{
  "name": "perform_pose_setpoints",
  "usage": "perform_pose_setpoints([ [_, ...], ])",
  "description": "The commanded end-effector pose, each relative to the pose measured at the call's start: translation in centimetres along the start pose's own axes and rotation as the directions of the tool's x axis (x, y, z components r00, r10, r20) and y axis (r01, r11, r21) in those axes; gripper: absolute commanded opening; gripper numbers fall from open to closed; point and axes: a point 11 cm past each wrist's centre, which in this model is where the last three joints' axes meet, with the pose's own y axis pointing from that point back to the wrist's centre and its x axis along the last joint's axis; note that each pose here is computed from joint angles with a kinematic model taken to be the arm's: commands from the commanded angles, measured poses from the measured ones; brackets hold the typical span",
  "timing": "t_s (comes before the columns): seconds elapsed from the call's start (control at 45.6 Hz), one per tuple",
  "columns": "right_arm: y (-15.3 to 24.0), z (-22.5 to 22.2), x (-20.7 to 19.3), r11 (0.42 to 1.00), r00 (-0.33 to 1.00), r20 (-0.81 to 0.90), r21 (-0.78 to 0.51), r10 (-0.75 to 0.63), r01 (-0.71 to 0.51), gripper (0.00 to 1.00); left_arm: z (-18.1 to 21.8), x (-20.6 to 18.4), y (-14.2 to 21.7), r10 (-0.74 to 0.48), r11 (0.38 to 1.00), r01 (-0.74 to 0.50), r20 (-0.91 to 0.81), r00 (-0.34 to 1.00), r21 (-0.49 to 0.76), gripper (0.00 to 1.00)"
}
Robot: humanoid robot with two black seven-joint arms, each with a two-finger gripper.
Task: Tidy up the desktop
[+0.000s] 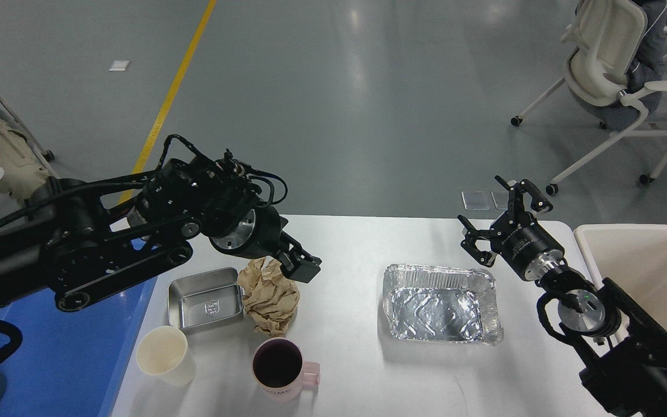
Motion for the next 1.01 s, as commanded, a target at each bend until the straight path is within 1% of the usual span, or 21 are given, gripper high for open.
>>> perform_pose_setpoints([
  [0.0, 0.1, 0.1, 0.0, 1.000, 1.000, 0.002, -0.001, -0.002, 0.002, 1.00, 1.1, -0.6, -0.8, -0.024, 0.999, 0.024, -0.004, 1.000, -0.033, 0.93],
  [0.088, 0.0, 0.4, -0.1, 1.000, 1.000, 0.009, -0.003, -0.004, 0.004, 1.00, 2.6, -0.6, -1.4, -0.037, 0.997, 0.038, 0.010, 0.999, -0.072, 0.93],
  [0.285, -0.1, 0.6, -0.3, 1.000, 1.000, 0.017, 0.002, -0.008, 0.008, 1.00, 5.5, 0.4, -1.8, -0.014, 0.989, 0.020, 0.041, 0.999, -0.143, 0.93],
  [0.438, -0.1, 0.3, -0.2, 1.000, 1.000, 0.011, 0.004, -0.006, 0.006, 1.00, 6.0, -0.8, -1.7, -0.026, 0.986, 0.034, 0.048, 0.999, -0.165, 0.92],
  [0.591, 0.0, 0.2, -0.1, 1.000, 1.000, 0.009, 0.006, -0.005, 0.005, 1.00, 4.7, -2.5, -1.4, -0.057, 0.989, 0.063, 0.048, 0.997, -0.136, 0.92],
  [0.745, -0.1, 0.3, -0.1, 1.000, 1.000, 0.011, 0.005, -0.004, 0.004, 1.00, 2.6, -4.0, -0.9, -0.085, 0.992, 0.087, 0.027, 0.996, -0.091, 0.93],
  [0.789, -0.1, 0.3, -0.2, 1.000, 1.000, 0.013, 0.005, -0.005, 0.005, 1.00, 2.2, -4.9, -0.8, -0.102, 0.991, 0.103, 0.020, 0.995, -0.083, 0.93],
  [0.811, -0.1, 0.4, -0.2, 1.000, 1.000, 0.014, 0.006, -0.006, 0.006, 1.00, 2.0, -6.3, -1.1, -0.130, 0.988, 0.131, 0.012, 0.991, -0.082, 0.93],
  [0.832, -0.2, 0.3, -0.3, 1.000, 1.000, 0.013, 0.006, -0.007, 0.007, 1.00, 1.8, -6.7, -1.1, -0.140, 0.987, 0.140, 0.008, 0.990, -0.079, 0.93],
  [0.986, -0.2, 0.3, -0.2, 1.000, 1.000, 0.013, 0.007, -0.005, 0.005, 1.00, 2.0, -8.7, -1.7, -0.176, 0.980, 0.173, -0.019, 0.984, -0.095, 0.93],
])
